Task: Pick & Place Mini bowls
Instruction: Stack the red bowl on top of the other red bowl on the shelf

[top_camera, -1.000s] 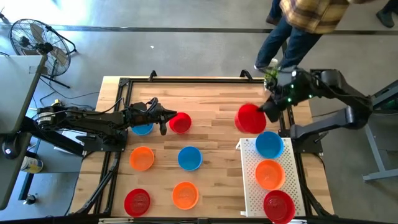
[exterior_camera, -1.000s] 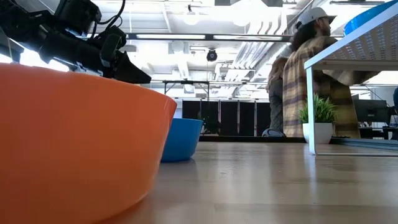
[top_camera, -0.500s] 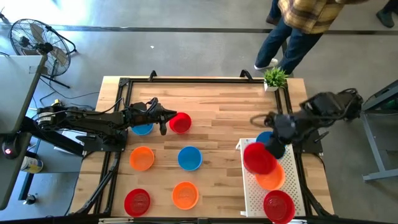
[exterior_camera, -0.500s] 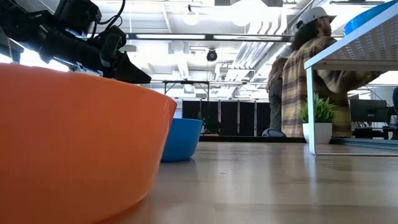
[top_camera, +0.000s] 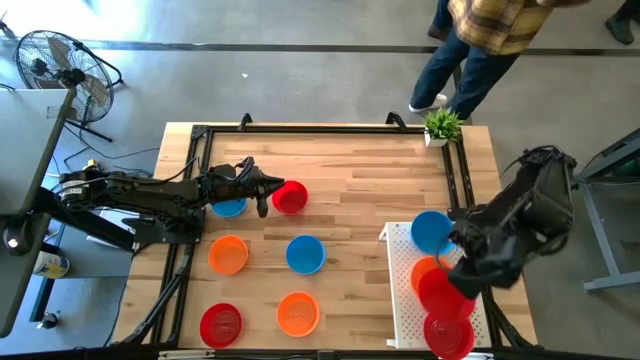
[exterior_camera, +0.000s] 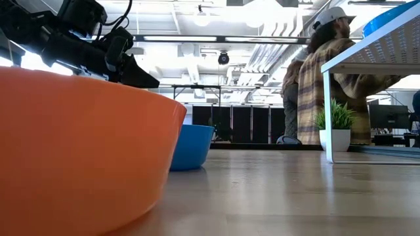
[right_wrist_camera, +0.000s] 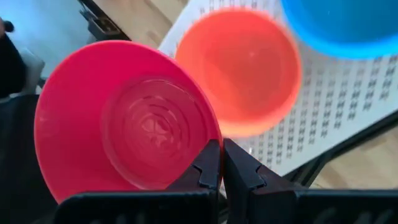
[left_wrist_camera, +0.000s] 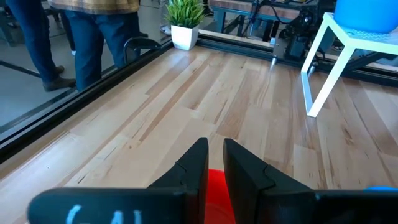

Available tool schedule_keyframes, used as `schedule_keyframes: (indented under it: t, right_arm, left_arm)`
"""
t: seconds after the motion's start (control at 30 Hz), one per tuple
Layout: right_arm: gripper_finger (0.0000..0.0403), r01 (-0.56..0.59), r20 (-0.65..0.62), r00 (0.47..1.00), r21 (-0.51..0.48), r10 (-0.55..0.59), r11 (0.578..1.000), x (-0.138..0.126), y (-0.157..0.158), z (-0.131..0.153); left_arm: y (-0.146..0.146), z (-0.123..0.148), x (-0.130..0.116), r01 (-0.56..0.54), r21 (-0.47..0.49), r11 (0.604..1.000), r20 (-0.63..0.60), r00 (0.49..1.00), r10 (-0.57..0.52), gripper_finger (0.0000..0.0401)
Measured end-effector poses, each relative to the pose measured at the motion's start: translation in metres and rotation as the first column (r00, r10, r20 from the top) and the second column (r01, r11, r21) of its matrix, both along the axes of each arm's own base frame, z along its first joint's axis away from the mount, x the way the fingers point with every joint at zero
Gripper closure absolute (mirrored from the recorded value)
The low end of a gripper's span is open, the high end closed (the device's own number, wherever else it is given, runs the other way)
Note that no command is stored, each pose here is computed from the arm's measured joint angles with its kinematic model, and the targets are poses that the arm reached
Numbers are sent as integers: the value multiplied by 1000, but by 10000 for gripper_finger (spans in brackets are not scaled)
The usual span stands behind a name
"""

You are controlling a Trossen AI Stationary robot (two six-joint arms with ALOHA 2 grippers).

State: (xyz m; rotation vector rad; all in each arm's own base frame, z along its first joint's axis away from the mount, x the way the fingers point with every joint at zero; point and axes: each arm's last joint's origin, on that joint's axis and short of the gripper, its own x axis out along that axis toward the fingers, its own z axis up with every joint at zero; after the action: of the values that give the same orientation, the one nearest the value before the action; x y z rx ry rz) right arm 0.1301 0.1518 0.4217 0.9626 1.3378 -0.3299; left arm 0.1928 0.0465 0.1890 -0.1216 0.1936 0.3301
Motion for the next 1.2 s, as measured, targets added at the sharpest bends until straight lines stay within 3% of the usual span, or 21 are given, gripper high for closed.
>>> schedule_keyframes:
  t: [0.23, 0.53, 0.8, 1.2]
  right_arm:
    - [402, -23, -41, 999, 13, 23, 1000, -9, 38, -11]
    - [402, -104, -79, 992, -91, 97, 990, -17, 71, -31]
    - [402, -162, -50, 987, -206, 155, 965, -17, 80, -41]
    - [399, -198, -58, 980, -257, 189, 946, -13, 88, -50]
  left_arm:
    - [0, 0, 0, 0, 0, 1000, 0, 1000, 0, 355]
    - [0, 1, 0, 0, 2, 1000, 9, 1000, 0, 355]
    - [0, 1, 0, 0, 2, 1000, 9, 1000, 0, 355]
    - [0, 1, 0, 0, 1, 1000, 8, 1000, 0, 355]
